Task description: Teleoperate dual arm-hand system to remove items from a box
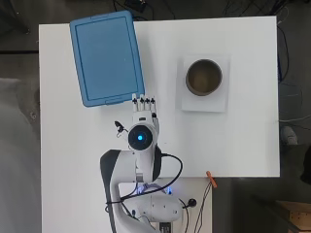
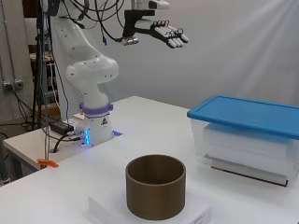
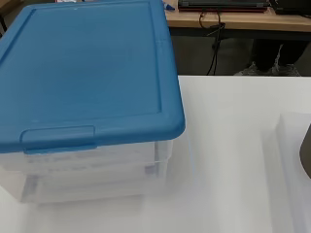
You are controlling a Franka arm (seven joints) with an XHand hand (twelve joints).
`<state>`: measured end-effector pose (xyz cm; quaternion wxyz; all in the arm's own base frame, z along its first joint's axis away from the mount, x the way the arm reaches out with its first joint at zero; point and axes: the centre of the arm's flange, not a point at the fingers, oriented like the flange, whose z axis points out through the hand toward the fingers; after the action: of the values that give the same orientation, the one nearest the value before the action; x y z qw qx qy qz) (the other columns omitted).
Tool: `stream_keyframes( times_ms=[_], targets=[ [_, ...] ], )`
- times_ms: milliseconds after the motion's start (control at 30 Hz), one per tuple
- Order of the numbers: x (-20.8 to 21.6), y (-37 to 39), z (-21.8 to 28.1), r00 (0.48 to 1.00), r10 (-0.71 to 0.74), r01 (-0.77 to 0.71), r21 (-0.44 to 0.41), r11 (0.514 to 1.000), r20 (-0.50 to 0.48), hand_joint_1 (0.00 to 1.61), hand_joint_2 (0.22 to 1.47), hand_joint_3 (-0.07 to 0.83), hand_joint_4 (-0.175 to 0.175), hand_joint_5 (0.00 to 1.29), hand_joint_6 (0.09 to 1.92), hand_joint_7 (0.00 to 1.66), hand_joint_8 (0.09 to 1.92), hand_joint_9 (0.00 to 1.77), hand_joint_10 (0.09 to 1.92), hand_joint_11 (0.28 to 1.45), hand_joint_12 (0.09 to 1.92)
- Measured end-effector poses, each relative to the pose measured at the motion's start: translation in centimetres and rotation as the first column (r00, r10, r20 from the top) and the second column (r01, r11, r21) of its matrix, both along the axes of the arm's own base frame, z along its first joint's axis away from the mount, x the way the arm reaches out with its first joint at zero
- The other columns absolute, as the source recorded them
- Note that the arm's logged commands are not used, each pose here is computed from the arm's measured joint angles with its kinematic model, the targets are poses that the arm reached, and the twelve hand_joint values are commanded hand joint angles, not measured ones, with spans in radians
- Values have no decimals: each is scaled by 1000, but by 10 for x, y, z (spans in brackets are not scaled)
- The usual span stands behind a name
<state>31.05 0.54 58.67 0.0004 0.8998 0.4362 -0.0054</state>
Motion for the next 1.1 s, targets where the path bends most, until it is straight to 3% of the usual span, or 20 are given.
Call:
stream_keyframes(
  times_ms=[100, 200, 300, 400, 500, 800, 1100],
  targets=[
    [12, 12, -10, 999, 2, -3, -24, 1000, -33, 125, 901, 14, 23, 256, 87, 356, 87, 386, 87, 433, 87],
    [23, 48, -29, 995, 62, -74, -184, 980, -72, 222, 921, 6, 35, 387, 87, 382, 87, 377, 87, 413, 87],
    [31, 100, -62, 982, 163, -189, -462, 867, -97, 202, 917, 0, 47, 422, 87, 462, 87, 434, 87, 409, 87],
    [42, 106, -84, 969, 230, -239, -543, 805, -86, 182, 903, -5, 58, 435, 87, 480, 87, 461, 87, 416, 87],
    [53, 95, -97, 960, 273, -257, -564, 785, -58, 194, 886, -11, 63, 423, 87, 462, 87, 453, 87, 412, 87],
    [67, 90, -135, 929, 358, -352, -515, 782, -93, 230, 897, 0, 65, 378, 87, 469, 87, 463, 87, 409, 87],
    [93, 115, -175, 930, 341, -357, -572, 739, -139, 208, 910, 4, 66, 337, 87, 451, 87, 424, 87, 400, 87]
  ],
)
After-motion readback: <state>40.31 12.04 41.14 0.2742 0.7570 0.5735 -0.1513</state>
